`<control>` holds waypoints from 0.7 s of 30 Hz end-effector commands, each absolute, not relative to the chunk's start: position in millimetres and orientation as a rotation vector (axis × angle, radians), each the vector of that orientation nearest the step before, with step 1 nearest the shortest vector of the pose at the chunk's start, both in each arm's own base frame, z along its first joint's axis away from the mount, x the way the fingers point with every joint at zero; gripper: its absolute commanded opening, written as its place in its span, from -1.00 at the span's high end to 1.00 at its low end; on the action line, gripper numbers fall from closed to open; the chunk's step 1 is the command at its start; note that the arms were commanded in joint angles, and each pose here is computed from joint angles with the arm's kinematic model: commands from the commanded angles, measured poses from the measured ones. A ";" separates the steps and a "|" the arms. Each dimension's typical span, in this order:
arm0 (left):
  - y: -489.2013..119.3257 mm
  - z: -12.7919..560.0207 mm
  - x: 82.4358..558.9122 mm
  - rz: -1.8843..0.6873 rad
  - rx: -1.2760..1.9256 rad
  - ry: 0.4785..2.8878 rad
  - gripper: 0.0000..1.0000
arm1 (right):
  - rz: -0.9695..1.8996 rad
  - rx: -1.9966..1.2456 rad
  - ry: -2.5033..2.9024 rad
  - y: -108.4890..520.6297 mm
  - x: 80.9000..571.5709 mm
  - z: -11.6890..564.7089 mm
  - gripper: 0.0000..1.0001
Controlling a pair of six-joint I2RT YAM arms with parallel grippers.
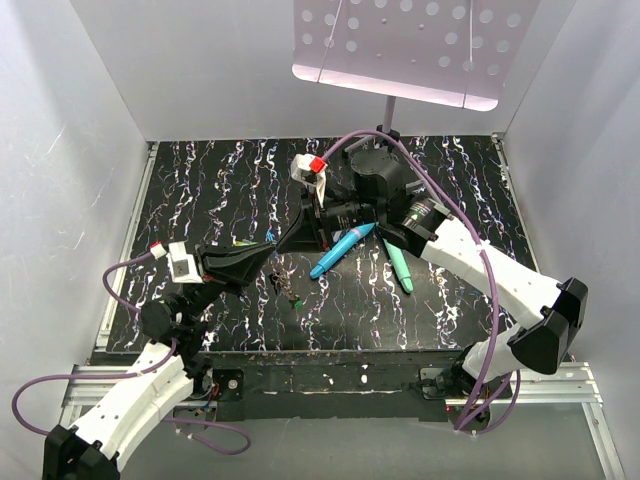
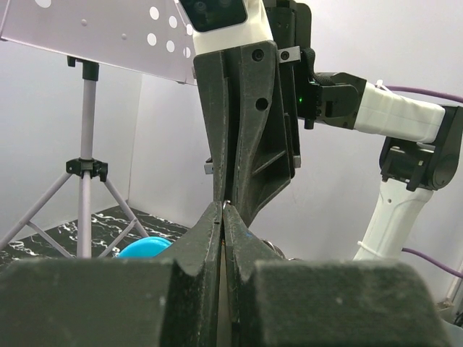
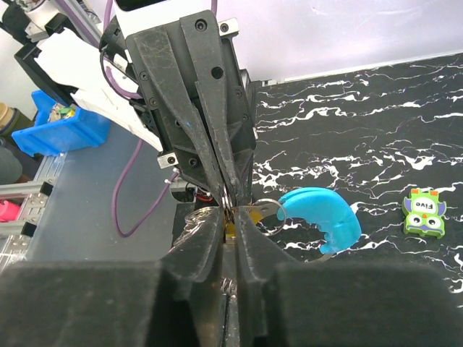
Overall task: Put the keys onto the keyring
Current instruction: Adjust the key on the keyring.
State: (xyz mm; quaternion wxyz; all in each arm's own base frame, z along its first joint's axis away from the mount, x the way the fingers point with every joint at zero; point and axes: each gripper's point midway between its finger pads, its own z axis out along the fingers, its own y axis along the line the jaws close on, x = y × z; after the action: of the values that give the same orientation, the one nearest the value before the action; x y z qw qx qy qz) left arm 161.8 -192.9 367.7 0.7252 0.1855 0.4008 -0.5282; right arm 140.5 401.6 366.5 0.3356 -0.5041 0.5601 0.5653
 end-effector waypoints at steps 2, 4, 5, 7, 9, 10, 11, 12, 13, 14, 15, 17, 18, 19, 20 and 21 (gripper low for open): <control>-185.8 376.3 160.5 -1.163 0.370 0.837 1.00 | 1.448 -1.335 1.369 403.0 138.6 387.8 0.97; -186.3 375.4 160.6 -1.169 0.369 0.838 1.00 | 1.446 -1.346 1.353 402.1 137.8 388.8 0.97; -186.7 375.3 160.6 -1.172 0.369 0.839 1.00 | 1.450 -1.356 1.343 402.3 136.3 389.3 0.97; -187.6 374.8 160.5 -1.178 0.372 0.840 1.00 | 1.454 -1.368 1.328 401.4 134.7 390.9 0.97; -188.3 374.6 159.9 -1.185 0.374 0.844 1.00 | 1.444 -1.389 1.308 400.6 133.2 391.4 0.97; -189.0 373.7 160.2 -1.189 0.375 0.851 1.00 | 1.436 -1.398 1.303 400.2 133.4 390.3 0.97; -190.0 371.8 160.3 -1.196 0.377 0.862 1.00 | 1.426 -1.407 1.297 399.6 133.5 389.9 0.97; -190.6 370.1 161.1 -1.201 0.374 0.877 1.00 | 1.417 -1.419 1.293 398.2 132.9 389.1 0.97; -191.1 368.1 161.0 -1.204 0.374 0.892 1.00 | 1.392 -1.444 1.273 396.7 132.9 387.1 0.97; -192.0 364.9 160.6 -1.209 0.376 0.915 0.94 | 1.375 -1.468 1.259 395.1 132.3 383.7 0.97; -192.9 360.8 161.1 -1.211 0.377 0.947 0.76 | 1.362 -1.491 1.252 391.7 130.7 381.5 0.97; -193.0 350.6 158.3 -1.207 0.383 1.035 0.14 | 1.330 -1.586 1.217 383.0 123.8 370.9 0.97; -193.0 347.5 157.9 -1.190 0.395 1.070 -0.13 | 1.296 -1.638 1.198 376.8 121.0 364.2 0.97; -190.4 348.2 153.7 -1.175 0.402 1.100 -0.43 | 1.256 -1.689 1.170 370.3 119.4 358.8 0.97; -186.5 345.0 151.5 -1.147 0.399 1.147 -0.70 | 1.221 -1.740 1.170 362.1 116.7 352.0 0.97; -184.2 331.3 152.5 -1.125 0.387 1.246 -0.95 | 1.181 -1.794 1.174 354.7 115.7 342.7 0.97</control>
State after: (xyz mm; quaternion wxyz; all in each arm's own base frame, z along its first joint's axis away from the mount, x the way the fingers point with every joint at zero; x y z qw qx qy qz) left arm 153.7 -190.4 353.3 0.6937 0.1763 0.4509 -0.5333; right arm 132.9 384.0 341.7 0.3371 -0.6027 0.5187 0.5041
